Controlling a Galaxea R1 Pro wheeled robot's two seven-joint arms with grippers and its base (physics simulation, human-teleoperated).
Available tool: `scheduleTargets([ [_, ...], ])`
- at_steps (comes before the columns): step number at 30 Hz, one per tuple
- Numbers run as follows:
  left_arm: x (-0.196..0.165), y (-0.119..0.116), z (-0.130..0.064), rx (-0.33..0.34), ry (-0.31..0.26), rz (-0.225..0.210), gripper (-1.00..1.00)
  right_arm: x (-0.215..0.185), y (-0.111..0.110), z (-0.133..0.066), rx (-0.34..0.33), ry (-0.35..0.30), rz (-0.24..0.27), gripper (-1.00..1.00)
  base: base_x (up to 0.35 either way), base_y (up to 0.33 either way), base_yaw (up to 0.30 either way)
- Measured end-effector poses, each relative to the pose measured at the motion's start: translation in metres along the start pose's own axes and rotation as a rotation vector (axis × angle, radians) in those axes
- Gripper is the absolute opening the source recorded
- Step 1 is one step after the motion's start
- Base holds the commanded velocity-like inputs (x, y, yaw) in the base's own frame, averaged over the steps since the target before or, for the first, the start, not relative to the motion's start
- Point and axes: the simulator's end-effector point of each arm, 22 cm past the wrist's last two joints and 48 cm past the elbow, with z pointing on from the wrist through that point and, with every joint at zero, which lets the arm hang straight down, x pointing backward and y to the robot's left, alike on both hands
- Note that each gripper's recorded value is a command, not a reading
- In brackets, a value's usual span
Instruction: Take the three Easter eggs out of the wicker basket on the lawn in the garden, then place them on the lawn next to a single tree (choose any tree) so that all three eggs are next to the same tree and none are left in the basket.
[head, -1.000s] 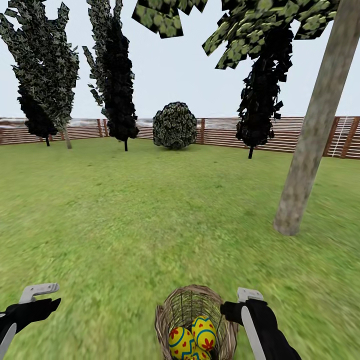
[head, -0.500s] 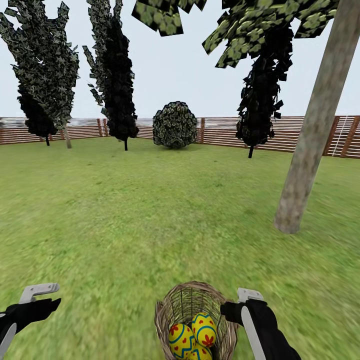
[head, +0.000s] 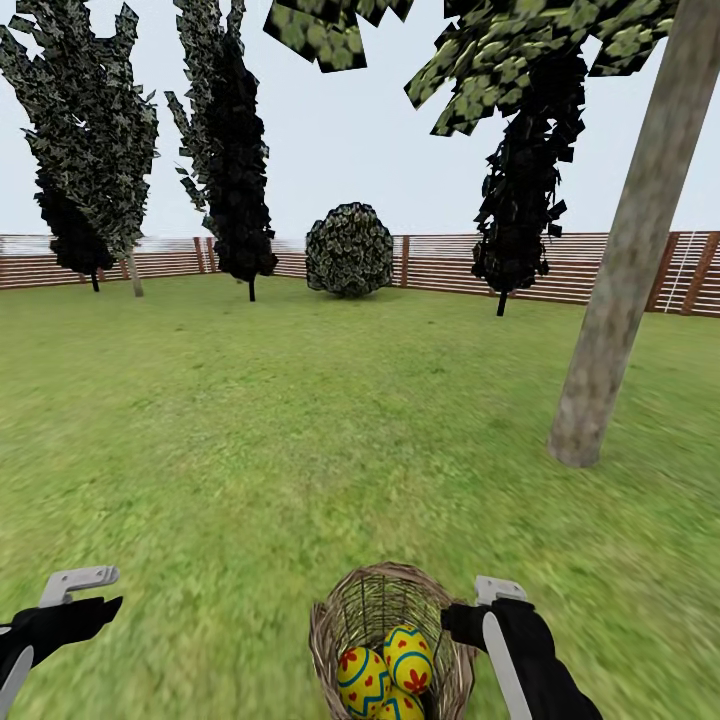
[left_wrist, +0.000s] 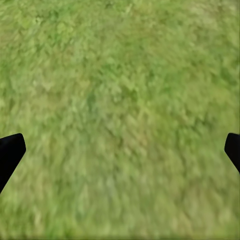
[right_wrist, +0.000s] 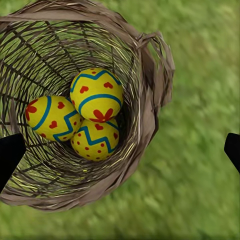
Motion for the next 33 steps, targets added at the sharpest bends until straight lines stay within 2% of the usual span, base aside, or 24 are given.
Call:
scheduleTargets([
  [17,0.0,0.0,0.0,-0.002,0.002,0.0,1.0,0.0,-0.001,0.0,-0.001,-0.001,0.001,1.0,0.183,0.0,0.0],
  [33,0.0,0.0,0.0,0.005,-0.001,-0.003,1.0,-0.015,-0.001,-0.003,0.005,-0.018,-0.002,1.0,0.024,0.0,0.0],
])
